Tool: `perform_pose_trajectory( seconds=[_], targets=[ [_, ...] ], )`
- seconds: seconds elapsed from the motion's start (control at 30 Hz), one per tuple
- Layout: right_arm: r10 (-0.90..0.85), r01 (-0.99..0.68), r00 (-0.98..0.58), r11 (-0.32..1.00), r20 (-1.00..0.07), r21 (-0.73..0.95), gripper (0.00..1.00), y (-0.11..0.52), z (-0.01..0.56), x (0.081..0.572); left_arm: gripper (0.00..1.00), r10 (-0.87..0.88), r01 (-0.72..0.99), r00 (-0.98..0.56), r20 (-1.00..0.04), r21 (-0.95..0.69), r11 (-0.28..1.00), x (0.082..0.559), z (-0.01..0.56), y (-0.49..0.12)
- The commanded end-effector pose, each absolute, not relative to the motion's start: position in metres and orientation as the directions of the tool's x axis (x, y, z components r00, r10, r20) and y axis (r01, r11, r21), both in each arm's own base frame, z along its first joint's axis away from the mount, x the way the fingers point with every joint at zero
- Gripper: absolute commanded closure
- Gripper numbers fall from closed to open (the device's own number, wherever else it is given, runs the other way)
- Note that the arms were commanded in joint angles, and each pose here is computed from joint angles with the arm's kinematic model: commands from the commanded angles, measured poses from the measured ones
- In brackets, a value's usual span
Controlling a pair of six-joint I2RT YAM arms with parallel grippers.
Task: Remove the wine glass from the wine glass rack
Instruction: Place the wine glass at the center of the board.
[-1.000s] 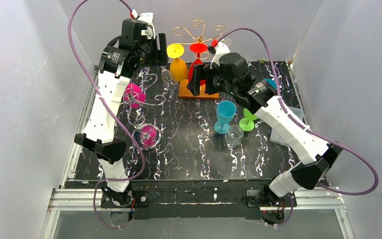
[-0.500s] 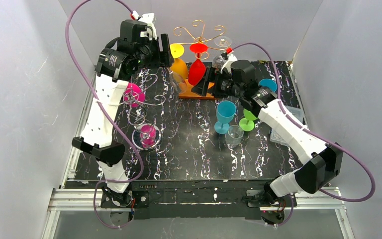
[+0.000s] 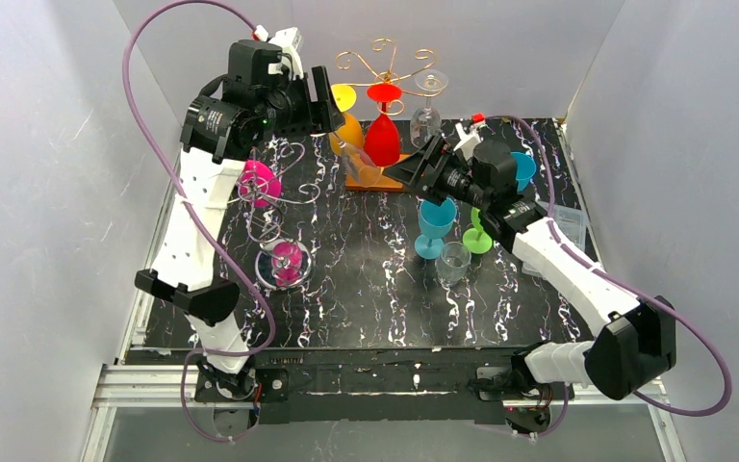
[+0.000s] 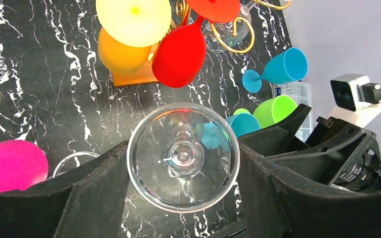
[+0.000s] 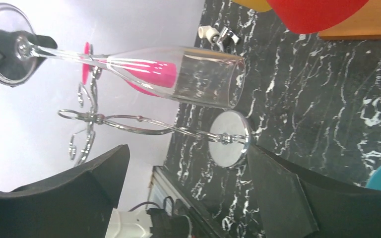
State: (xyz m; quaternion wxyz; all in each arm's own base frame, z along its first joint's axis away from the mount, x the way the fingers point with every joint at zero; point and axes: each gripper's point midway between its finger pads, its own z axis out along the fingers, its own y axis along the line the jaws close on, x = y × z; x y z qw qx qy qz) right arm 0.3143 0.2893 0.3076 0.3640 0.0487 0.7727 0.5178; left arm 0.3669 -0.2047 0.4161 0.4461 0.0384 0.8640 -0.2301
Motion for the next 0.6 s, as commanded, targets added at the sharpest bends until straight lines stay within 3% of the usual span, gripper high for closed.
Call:
perform_pose_trajectory(
  seconds=[0.0,0.27,0.57],
  targets=[
    [0.542,-0.357,-0.681,0.341,-0.492,0.870,0.02,0.289,0.346,0.314,0.75,-0.182,0.316,-0.558,-0.810,-0.409,0.856,0.336,0.451,-0.200],
    [0.585,-0.299,-0.695,0.292,-0.417,0.908,0.02,0.291,0.333,0.320,0.75,-0.200,0.331,-0.564,-0.801,-0.442,0.834,0.327,0.457,-0.204],
    [0.610,-0.289,-0.735,0.114,-0.297,0.950,0.02,0.304,0.332,0.323,0.75,-0.221,0.338,-0.582,-0.783,-0.480,0.809,0.321,0.459,-0.208]
  ],
)
